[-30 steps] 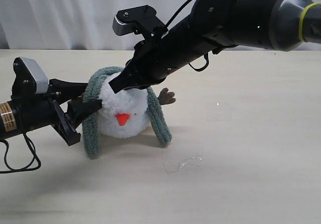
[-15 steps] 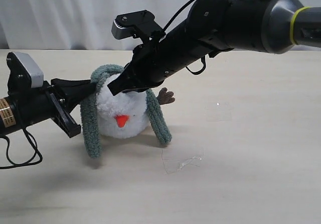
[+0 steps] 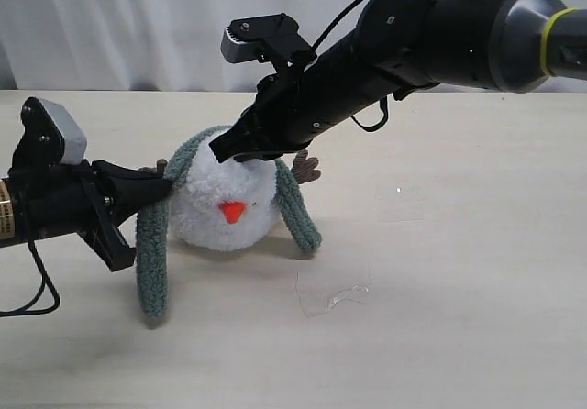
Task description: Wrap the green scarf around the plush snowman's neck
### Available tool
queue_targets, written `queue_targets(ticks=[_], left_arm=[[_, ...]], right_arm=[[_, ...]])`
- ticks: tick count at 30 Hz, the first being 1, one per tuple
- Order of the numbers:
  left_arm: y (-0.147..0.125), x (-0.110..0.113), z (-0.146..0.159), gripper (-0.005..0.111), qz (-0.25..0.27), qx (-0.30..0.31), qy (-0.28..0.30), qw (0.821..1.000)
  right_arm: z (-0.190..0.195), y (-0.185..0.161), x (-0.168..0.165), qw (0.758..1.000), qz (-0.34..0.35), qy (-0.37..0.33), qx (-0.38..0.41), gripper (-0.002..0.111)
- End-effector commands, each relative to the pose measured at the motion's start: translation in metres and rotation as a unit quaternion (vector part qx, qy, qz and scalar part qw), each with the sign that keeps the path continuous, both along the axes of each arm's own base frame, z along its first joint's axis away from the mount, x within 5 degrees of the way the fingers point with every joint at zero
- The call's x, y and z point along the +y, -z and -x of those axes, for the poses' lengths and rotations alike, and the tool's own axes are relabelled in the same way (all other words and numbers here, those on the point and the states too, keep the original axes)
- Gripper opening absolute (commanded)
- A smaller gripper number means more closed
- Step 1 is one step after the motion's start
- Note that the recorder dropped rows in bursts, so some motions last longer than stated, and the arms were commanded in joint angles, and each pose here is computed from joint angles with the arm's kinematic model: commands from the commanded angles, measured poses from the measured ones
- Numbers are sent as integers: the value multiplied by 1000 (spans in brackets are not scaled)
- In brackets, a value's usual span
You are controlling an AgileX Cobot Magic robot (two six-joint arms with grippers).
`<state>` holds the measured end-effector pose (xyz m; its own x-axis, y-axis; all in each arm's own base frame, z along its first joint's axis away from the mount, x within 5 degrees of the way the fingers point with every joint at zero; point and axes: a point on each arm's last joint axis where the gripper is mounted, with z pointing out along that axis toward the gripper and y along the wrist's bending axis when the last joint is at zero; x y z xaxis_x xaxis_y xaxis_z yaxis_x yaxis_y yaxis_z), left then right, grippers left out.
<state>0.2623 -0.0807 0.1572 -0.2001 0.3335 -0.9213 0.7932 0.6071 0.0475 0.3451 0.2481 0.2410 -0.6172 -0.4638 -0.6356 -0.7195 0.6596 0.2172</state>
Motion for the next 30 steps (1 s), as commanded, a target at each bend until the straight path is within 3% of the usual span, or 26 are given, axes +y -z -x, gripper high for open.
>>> queue_targets(ticks=[1,5,11,15,19,30], left_arm=[[-1,-1,0,0,15,29,-12,999],[-5,-5,-6,0,26,31,-39,998],[9,-31,-10,0,-38,65,-22,997],[10,-26,-23,0,-48,78,-85,992],[8,-25,-28,0,-44,79,-107,990],[21,-33,-24,0,-26,102,-53,993]], right_arm=[[-3,6,-2,1000,9,1,3,4],[-2,6,-2,1000,9,-1,5,4],[-1,6,-2,1000,11,-4,9,4],[-1,7,-2,1000,12,-5,11,4],[-1,7,-2,1000,12,-6,11,4],[-1,7,-2,1000,12,-7,11,4]])
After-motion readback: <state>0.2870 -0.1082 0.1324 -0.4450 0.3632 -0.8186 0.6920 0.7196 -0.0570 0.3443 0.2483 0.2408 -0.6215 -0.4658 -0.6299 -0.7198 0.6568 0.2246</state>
